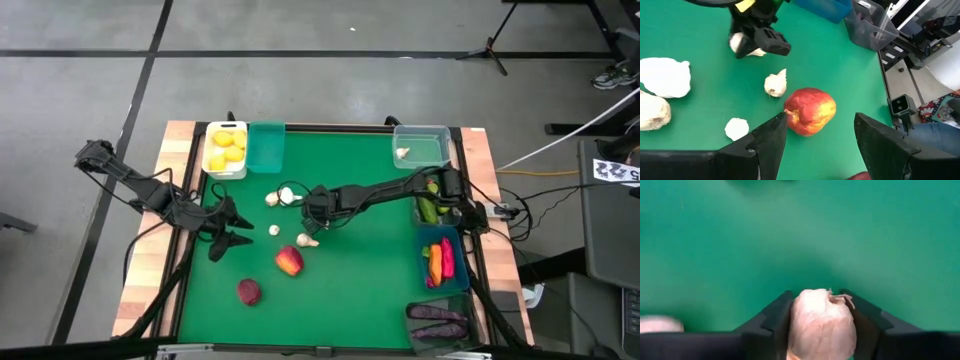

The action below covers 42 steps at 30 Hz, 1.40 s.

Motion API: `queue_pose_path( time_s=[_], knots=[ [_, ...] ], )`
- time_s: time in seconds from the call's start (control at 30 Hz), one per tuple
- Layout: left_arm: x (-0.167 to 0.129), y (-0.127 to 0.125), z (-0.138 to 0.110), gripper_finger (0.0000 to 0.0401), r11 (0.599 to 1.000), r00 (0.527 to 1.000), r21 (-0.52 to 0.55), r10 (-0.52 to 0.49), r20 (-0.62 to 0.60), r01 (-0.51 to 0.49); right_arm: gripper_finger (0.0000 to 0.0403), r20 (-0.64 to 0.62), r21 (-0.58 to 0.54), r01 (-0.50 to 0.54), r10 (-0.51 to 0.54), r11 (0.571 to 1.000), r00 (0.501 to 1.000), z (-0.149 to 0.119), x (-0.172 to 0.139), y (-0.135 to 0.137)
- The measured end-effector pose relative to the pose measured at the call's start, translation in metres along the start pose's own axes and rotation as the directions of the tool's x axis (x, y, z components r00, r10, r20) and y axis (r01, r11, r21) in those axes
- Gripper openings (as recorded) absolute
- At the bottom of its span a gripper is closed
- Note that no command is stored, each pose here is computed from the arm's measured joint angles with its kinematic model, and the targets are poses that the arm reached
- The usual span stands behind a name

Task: Sort produce into baskets
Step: Put the white garlic into the transparent bin

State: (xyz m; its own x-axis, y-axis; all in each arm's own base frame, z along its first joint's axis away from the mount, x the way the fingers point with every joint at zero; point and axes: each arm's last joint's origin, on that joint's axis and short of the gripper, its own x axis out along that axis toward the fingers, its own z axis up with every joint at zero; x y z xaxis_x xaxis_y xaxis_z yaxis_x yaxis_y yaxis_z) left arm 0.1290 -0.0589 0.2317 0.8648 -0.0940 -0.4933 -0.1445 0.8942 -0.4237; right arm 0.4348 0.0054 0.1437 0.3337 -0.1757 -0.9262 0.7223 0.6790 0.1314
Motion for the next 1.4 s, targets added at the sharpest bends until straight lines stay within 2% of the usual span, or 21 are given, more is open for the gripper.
queue_pose_path(
  time_s=[0.17,0.3,0.53,0.7,0.8,0.97,1.13,1.23,1.4],
  knots=[
    [0.000,0.001,0.000,0.0225,1.000,1.000,0.010,0.022,0.017,-0.022,0.0137,-0.044,-0.058,0.037,-0.039,0.998,0.998,-0.002,-0.021,-0.007],
    [0.000,0.001,0.000,0.0225,0.999,0.999,0.014,0.033,0.013,-0.033,0.0149,-0.031,-0.099,0.157,-0.161,0.983,0.986,0.004,-0.051,-0.026],
    [0.000,0.003,-0.001,0.0225,0.999,0.999,0.016,0.048,0.006,-0.049,0.0160,-0.019,-0.099,0.441,-0.445,0.892,0.895,0.022,-0.104,-0.084],
    [0.000,0.004,-0.002,0.0225,0.998,0.998,0.020,0.057,-0.004,-0.057,0.0160,-0.054,-0.038,0.554,-0.556,0.831,0.830,0.043,-0.129,-0.134],
    [0.000,0.005,-0.003,0.0225,0.997,0.998,0.023,0.068,-0.014,-0.067,0.0160,-0.089,0.003,0.574,-0.572,0.819,0.816,0.056,-0.139,-0.166],
    [0.000,0.005,-0.003,0.0225,0.997,0.997,0.021,0.070,-0.013,-0.069,0.0161,-0.134,0.101,0.569,-0.556,0.816,0.821,0.076,-0.155,-0.220],
    [0.000,0.005,-0.003,0.0225,0.997,0.998,0.021,0.069,-0.013,-0.069,0.0161,-0.217,0.209,0.568,-0.528,0.796,0.821,0.086,-0.159,-0.270],
    [0.000,0.005,-0.003,0.0225,0.997,0.997,0.021,0.070,-0.013,-0.069,0.0161,-0.211,0.254,0.564,-0.524,0.786,0.825,0.090,-0.156,-0.289],
    [0.000,0.005,-0.003,0.0225,0.997,0.997,0.021,0.070,-0.013,-0.070,0.0161,-0.212,0.328,0.433,-0.381,0.839,0.900,0.091,-0.142,-0.312]
  ],
)
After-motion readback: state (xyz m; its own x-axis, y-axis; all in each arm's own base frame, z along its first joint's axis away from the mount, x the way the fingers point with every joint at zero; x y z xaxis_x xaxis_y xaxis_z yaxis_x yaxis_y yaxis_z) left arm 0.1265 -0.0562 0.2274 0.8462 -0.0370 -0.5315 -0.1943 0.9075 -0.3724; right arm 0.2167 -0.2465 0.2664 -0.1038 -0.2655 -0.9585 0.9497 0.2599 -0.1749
